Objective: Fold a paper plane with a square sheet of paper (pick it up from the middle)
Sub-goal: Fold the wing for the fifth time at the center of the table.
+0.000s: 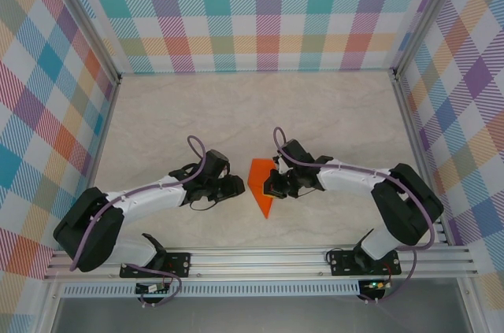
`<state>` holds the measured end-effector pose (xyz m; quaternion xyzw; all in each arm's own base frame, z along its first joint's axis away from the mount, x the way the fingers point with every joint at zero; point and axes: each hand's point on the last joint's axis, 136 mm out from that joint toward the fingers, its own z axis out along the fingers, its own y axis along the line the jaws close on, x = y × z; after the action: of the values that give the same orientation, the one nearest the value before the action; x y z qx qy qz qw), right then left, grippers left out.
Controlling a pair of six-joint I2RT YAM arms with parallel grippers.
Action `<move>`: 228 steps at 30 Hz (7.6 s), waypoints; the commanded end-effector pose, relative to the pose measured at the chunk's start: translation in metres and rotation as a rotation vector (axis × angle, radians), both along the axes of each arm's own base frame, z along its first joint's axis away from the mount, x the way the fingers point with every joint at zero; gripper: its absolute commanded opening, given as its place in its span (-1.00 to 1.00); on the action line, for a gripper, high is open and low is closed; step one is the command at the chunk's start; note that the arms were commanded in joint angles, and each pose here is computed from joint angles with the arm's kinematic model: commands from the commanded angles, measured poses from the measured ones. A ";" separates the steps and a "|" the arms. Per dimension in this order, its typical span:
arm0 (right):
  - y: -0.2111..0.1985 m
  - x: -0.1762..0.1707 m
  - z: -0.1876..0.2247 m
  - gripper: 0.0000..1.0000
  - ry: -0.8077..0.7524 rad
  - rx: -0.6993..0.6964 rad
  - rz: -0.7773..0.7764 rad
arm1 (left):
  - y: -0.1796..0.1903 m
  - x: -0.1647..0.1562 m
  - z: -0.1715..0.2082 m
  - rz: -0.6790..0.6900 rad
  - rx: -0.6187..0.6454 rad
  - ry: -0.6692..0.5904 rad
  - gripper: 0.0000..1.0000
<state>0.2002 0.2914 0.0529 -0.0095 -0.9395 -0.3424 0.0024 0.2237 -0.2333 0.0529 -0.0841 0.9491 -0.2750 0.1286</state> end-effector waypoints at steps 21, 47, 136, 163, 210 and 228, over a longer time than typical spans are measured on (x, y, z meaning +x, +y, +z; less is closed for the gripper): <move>-0.029 -0.003 -0.037 -0.85 0.052 0.039 -0.066 | -0.046 0.014 0.006 -0.096 -0.146 0.045 -0.01; -0.044 -0.007 -0.051 -0.83 0.070 0.049 -0.094 | -0.070 0.027 -0.019 -0.065 -0.192 0.096 -0.02; -0.013 0.023 -0.057 -0.85 0.058 0.089 0.010 | -0.047 0.050 -0.007 -0.026 -0.232 -0.015 -0.36; -0.055 0.028 0.025 -0.27 -0.458 -0.095 0.078 | -0.047 0.053 0.001 0.020 -0.245 0.020 -0.81; 0.017 -0.006 -0.012 -0.47 -0.860 -0.547 0.418 | -0.051 0.052 0.001 0.024 -0.248 0.062 -0.80; 0.014 -0.001 -0.020 -0.51 -0.859 -0.597 0.420 | -0.053 0.053 0.002 0.021 -0.253 0.066 -0.80</move>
<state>0.1954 0.3000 0.0282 0.3132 -0.8981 -0.0325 -0.3069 0.2705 -0.2836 0.0466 -0.1172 0.9130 -0.3806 0.0891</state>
